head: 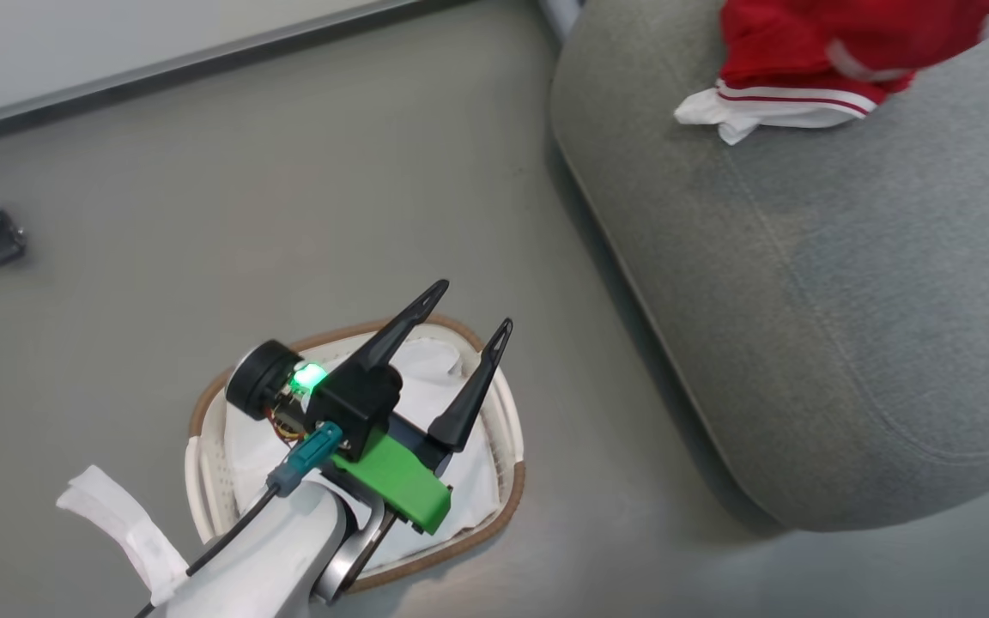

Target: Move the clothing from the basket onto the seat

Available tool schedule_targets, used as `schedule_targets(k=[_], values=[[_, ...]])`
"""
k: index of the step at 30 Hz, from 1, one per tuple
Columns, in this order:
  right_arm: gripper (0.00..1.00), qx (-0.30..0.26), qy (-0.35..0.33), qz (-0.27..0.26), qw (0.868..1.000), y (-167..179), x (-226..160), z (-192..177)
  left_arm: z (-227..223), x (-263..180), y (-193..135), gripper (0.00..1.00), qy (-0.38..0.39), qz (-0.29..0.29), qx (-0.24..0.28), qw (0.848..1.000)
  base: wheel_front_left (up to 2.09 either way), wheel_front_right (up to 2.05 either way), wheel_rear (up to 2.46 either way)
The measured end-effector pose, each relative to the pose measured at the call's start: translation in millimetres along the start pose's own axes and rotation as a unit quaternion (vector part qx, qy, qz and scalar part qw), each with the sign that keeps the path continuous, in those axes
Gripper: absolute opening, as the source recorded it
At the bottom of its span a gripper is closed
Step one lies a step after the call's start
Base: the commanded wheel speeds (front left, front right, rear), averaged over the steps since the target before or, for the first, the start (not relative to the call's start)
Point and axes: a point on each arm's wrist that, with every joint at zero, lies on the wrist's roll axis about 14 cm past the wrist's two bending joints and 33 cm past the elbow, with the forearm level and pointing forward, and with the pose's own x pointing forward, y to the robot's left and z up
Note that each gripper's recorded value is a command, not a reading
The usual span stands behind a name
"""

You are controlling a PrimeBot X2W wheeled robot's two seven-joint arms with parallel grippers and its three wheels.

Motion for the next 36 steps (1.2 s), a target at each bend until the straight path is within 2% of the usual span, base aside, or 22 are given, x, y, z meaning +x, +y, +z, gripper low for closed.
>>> schedule_targets(k=[6,9,12,16,20,23,26,27,36], values=[[0.00,-0.020,0.032,-0.076,0.996,-72,31,-2,-4,-8,25,1.00,0.000,0.028,0.006,1.000,0.00,0.00,0.00],[0.00,-0.002,0.059,-0.108,0.992,-88,39,-25,-9,-13,40,1.00,0.002,0.046,0.008,0.999,0.00,0.00,0.00],[0.00,0.008,0.104,-0.124,0.987,-89,40,-66,-16,-18,53,1.00,0.006,0.061,0.005,0.998,0.00,0.00,0.00],[0.00,0.022,0.185,-0.113,0.976,-60,27,-144,-28,-22,63,1.00,0.016,0.070,0.000,0.997,0.00,0.00,0.00],[0.00,0.047,0.247,-0.087,0.964,-11,11,-208,-45,-25,70,1.00,0.035,0.074,-0.007,0.997,0.00,0.00,0.00],[0.00,0.059,0.279,-0.063,0.956,24,-2,-240,-54,-27,74,1.00,0.044,0.078,-0.014,0.996,0.00,0.00,0.00],[0.02,0.072,0.293,-0.052,0.952,46,-10,-254,-61,-30,77,1.00,0.055,0.078,-0.015,0.995,0.00,0.00,0.00],[1.00,0.075,0.294,-0.053,0.951,48,-12,-255,-61,-29,76,1.00,0.055,0.077,-0.015,0.995,0.00,0.00,0.00],[1.00,0.084,0.271,-0.047,0.958,54,-20,-236,-48,-18,67,1.00,0.038,0.064,-0.014,0.997,0.00,0.00,0.00]])
